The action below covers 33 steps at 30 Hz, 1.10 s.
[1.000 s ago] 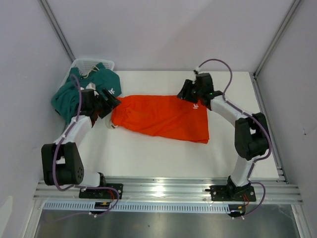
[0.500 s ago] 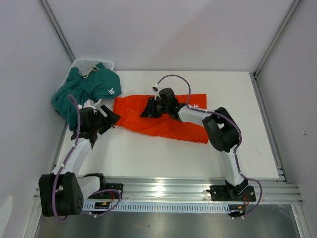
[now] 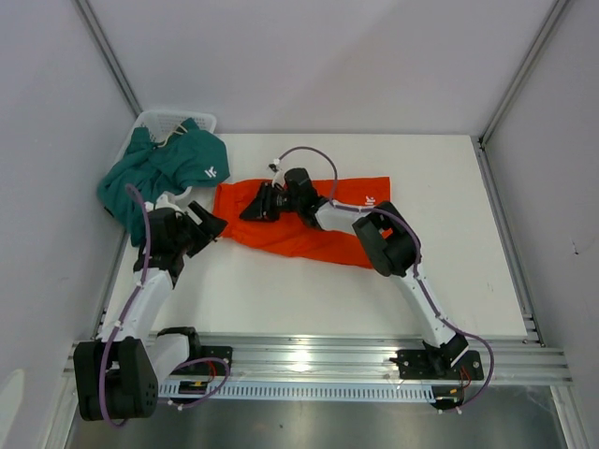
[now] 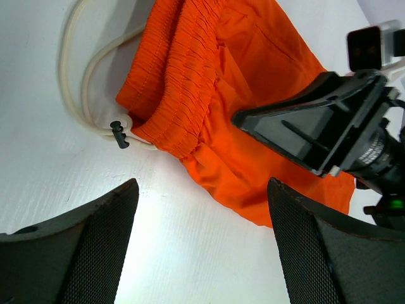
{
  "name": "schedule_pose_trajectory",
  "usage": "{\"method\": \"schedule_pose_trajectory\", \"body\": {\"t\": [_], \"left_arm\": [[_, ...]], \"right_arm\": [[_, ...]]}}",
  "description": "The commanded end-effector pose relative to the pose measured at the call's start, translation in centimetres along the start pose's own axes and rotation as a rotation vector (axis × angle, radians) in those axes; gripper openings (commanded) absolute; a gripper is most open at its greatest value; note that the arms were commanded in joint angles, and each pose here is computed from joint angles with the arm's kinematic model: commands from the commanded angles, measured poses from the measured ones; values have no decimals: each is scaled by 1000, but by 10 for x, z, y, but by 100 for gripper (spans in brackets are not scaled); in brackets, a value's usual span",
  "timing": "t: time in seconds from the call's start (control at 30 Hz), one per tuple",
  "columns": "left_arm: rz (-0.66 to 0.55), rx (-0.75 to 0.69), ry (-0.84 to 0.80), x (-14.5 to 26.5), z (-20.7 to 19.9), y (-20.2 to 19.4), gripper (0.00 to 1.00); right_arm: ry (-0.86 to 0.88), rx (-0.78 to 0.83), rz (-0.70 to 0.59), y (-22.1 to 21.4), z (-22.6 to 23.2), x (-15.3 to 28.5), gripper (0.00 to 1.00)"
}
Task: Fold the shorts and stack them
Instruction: Fold the shorts
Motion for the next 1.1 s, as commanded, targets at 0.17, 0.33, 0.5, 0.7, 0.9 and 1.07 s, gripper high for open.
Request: {"method": "schedule_pose_trajectory", "body": {"t": [0.17, 0.33, 0.5, 0.7, 0.9, 1.07], "left_arm": [[-21, 2, -31, -3, -2, 0, 84], [3, 5, -38, -8, 2, -5, 84], [57, 1, -45, -12, 6, -19, 84], [165, 26, -131, -17, 13, -56, 84], [238, 47, -196, -15, 9, -73, 83], [208, 53, -209, 1, 8, -82, 85]], "right_arm": [[-118, -161, 78, -52, -59, 11, 32], [-168, -153, 71, -65, -61, 47, 31], [-295, -147, 76, -85, -61, 98, 31], [-364, -83, 93, -85, -44, 122, 32], [-365, -76, 112, -85, -44, 118, 32], [-372, -49, 112, -79, -37, 112, 34]]}}
Point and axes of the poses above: each gripper's point midway between its finger pads, its own x axis back along the fingers, its own z axis along the line the jaws close on, y = z × x, the point moved 9 cm from there along x, back along the fingers, and after that the axes turned 4 degrees about x, right-handed, at the moved point
